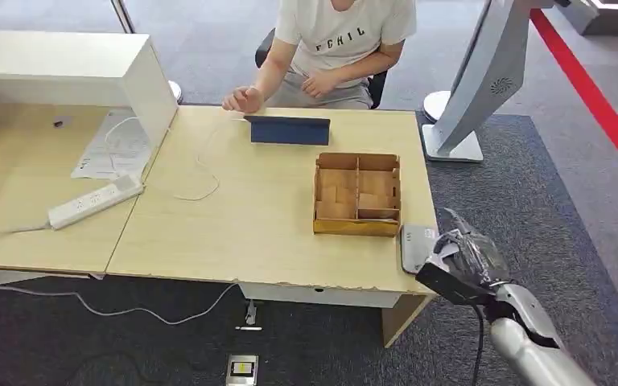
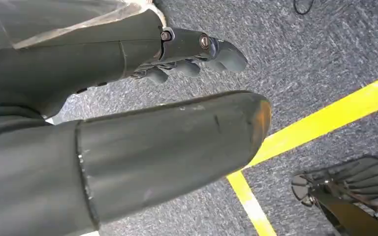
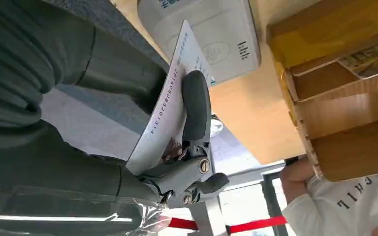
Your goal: Pass the card to the sensor for recognition and then transmit it.
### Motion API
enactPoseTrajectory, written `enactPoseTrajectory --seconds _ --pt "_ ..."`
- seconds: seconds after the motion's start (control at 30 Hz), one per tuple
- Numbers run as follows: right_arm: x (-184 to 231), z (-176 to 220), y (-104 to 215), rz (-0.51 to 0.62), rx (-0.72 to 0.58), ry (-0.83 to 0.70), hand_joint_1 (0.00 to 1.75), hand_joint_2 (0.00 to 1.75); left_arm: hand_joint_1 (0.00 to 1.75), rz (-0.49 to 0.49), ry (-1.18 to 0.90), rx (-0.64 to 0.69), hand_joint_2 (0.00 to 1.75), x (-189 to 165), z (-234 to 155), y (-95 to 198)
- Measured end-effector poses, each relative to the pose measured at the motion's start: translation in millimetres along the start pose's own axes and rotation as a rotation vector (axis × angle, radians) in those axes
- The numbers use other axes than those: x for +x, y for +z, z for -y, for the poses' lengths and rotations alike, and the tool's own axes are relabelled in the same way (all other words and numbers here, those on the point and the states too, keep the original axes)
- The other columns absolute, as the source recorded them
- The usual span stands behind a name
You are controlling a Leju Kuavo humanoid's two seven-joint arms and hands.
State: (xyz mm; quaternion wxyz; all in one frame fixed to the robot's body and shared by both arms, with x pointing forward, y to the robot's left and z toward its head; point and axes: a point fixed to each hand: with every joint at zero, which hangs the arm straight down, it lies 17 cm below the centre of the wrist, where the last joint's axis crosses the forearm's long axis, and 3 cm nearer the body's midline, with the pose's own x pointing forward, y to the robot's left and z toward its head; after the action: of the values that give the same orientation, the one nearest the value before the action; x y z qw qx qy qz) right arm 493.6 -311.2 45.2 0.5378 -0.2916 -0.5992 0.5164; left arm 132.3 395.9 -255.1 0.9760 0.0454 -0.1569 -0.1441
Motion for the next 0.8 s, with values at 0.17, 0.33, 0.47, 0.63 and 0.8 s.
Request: enactPoseTrajectory --seconds 0.17,0.33,0.47,0.63,0.8 --pt "21 8 -14 0.065 0.008 0.038 1.75 1.75 0.00 0.010 -0.004 -0.006 0.00 3 1 0" --pt "44 25 -32 0.119 -0.009 0.072 1.75 1.75 0.00 0.019 -0.013 -0.018 0.00 4 3 0" --pt "59 38 -45 0.148 -0.028 0.083 1.75 1.75 0.00 0.025 -0.018 -0.019 0.00 5 3 0" --pt "53 46 -58 0.137 -0.037 0.097 1.75 1.75 0.00 0.026 -0.020 -0.025 0.00 6 4 1" --pt "33 38 -59 0.092 -0.011 0.107 1.75 1.75 0.00 0.023 -0.025 -0.026 0.00 4 5 1"
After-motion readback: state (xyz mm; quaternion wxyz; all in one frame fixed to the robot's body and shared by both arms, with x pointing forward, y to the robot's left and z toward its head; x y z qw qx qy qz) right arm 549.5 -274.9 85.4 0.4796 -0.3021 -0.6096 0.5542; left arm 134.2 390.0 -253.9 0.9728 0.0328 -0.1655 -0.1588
